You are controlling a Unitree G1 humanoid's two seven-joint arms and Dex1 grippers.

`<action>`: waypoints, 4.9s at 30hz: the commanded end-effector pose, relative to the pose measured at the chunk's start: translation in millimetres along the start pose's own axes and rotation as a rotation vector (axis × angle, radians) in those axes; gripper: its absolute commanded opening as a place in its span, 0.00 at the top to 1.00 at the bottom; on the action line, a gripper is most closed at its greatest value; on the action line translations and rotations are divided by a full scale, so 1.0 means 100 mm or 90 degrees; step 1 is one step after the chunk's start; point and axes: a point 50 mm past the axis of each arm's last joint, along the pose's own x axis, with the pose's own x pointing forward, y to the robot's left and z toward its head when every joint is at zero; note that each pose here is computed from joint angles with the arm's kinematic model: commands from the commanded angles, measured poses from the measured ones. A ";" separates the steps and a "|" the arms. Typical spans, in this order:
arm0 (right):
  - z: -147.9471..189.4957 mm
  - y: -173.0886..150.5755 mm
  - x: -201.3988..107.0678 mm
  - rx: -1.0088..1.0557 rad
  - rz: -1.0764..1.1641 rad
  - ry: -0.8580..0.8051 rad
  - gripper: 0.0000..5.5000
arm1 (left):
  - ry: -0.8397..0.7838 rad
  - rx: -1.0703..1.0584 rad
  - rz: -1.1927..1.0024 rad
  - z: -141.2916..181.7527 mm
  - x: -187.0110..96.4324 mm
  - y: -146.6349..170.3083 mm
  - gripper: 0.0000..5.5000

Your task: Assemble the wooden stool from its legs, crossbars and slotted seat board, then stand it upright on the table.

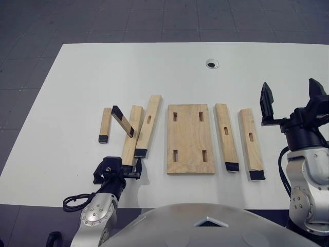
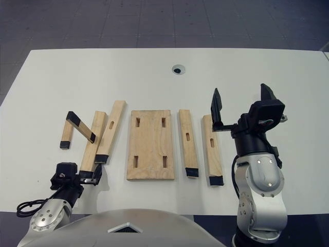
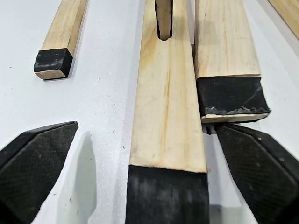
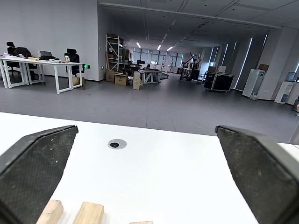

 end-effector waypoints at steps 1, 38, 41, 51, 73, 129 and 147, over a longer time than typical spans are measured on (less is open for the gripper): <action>0.01 -0.01 -0.01 -0.001 -0.004 0.005 0.00 | 0.157 0.010 0.028 -0.42 0.01 0.04 0.00; 0.04 -0.05 -0.02 -0.004 -0.015 -0.002 0.00 | -0.153 -0.147 -0.035 0.48 -0.10 -0.01 0.63; 0.04 -0.06 -0.01 -0.006 -0.014 -0.003 0.00 | -0.230 -0.131 -0.032 0.70 -0.13 0.03 0.63; 0.32 0.12 0.07 0.344 0.309 -0.096 0.00 | -0.381 -0.206 -0.352 1.32 0.02 0.03 0.63; 0.42 0.57 0.26 0.502 0.888 0.036 0.00 | -0.370 -0.096 -0.990 1.53 -0.05 -0.31 0.63; 0.21 0.50 0.51 0.422 0.847 0.071 0.63 | -0.387 0.009 -0.741 1.43 0.18 0.00 0.19; -0.40 0.34 1.33 0.246 0.870 0.060 0.63 | -0.351 0.081 -0.735 1.06 0.05 -0.40 0.02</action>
